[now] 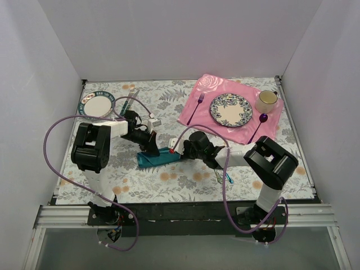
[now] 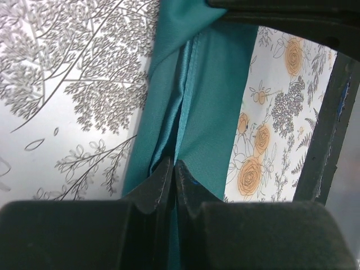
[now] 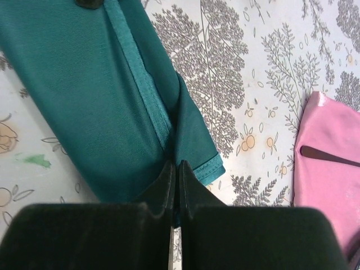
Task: Fold the napkin into a case and place the utensils inside
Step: Stuff the 2/3-rectangle-folded napkin at the center of the board.
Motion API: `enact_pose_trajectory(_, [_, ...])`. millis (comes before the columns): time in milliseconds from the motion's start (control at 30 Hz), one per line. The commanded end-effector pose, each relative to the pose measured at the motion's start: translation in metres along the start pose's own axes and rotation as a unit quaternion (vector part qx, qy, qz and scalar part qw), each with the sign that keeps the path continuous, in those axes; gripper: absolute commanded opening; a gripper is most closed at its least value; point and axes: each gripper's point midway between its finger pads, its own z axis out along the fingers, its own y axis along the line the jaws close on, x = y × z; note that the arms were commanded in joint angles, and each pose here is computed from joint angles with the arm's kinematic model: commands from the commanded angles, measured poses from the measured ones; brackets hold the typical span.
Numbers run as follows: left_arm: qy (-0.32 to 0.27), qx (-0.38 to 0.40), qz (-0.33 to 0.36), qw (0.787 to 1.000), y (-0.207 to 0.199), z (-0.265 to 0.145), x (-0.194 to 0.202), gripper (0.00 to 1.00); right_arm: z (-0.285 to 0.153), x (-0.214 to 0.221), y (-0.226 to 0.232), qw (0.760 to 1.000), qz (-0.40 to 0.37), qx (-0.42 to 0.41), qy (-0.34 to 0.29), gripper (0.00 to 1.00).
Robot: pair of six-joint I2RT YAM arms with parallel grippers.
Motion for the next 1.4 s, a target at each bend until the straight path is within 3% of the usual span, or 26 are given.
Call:
enact_pose_trajectory(0, [-0.018,-0.013,0.007,1.0,-0.004,-0.019,0.002,0.05,-0.009,0.016,-0.004,0.999,0.002,0.028,0.033,0.01])
enact_pose_trajectory(167, [-0.093,0.001,0.075,0.993,-0.033,-0.036,-0.032,0.25,-0.005,0.013,-0.001,0.999,0.005,0.025,0.035,0.01])
enact_pose_trajectory(200, [-0.104,-0.001,0.08,0.991,-0.033,-0.037,-0.037,0.35,-0.004,0.012,-0.001,0.999,0.004,0.025,0.034,0.01])
enact_pose_trajectory(267, [-0.114,-0.006,0.089,0.989,-0.035,-0.039,-0.043,0.4,-0.004,0.011,-0.002,0.999,0.004,0.027,0.034,0.01])
enact_pose_trajectory(700, [-0.112,-0.025,0.169,0.979,-0.034,0.007,-0.065,0.41,-0.002,0.006,-0.004,0.999,0.005,0.031,0.029,0.01])
enact_pose_trajectory(1367, [-0.054,-0.025,0.153,0.986,-0.024,0.047,-0.058,0.38,-0.004,-0.004,-0.004,0.999,0.004,0.029,0.017,0.01])
